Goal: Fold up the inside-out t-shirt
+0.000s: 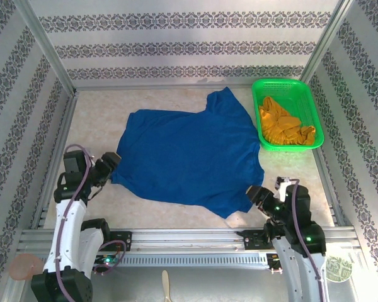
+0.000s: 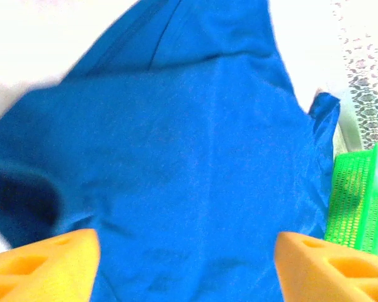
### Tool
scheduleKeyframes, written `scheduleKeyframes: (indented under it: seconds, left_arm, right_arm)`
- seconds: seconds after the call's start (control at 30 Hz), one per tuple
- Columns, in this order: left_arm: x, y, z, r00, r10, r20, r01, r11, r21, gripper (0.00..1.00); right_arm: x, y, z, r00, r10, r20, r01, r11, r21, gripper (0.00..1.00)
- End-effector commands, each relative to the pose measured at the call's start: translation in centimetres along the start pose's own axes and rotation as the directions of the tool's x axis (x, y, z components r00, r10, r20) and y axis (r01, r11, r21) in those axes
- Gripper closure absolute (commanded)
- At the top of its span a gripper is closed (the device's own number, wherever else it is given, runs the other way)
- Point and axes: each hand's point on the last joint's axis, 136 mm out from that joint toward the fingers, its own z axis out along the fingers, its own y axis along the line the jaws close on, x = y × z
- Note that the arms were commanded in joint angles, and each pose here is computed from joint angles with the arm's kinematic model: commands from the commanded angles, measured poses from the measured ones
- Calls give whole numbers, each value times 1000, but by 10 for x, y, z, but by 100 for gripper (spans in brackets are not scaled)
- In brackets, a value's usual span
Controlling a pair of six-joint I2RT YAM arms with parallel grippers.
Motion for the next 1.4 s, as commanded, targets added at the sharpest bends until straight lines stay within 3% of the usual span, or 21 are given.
scheduleKeyframes:
  seconds: [0.0,0.07,0.23,0.33,0.47,0.57,0.8,0.93,1.07,1.37]
  left_arm:
    - [-26,-19,-22,991,110,80,-107,993,-40,20]
    - [-39,-33,-31,982,154,110,-150,988,-43,12]
    - [-57,-66,-25,977,191,97,-195,980,39,7]
    - [-59,-88,0,979,203,24,-204,970,133,0]
    - [-51,-110,51,944,318,-84,-306,943,128,0]
    - [-53,-115,99,916,375,-141,-370,927,63,0]
    - [-109,-87,199,881,428,-202,-463,867,-184,0]
    - [-133,-73,241,858,430,-282,-504,813,-291,13]
    - [-146,-63,272,869,376,-320,-476,811,-339,29]
    - [-151,-60,286,957,176,-230,-255,887,-384,30]
  right_arm:
    - [9,-18,-29,999,35,17,-37,990,138,47]
    - [2,-12,-36,998,43,52,-50,989,137,47]
    - [-17,19,-23,998,37,51,-39,999,25,47]
    - [-36,34,-1,998,33,50,-31,999,-26,47]
    - [-72,50,37,997,14,71,-11,999,-43,47]
    - [-96,66,66,994,-51,96,53,998,-23,47]
    - [-115,93,150,970,-236,59,227,965,130,46]
    - [-123,92,199,973,-225,44,213,957,199,45]
    - [-124,82,239,980,-200,6,192,948,255,45]
    - [-117,41,269,995,-97,-2,91,934,346,44]
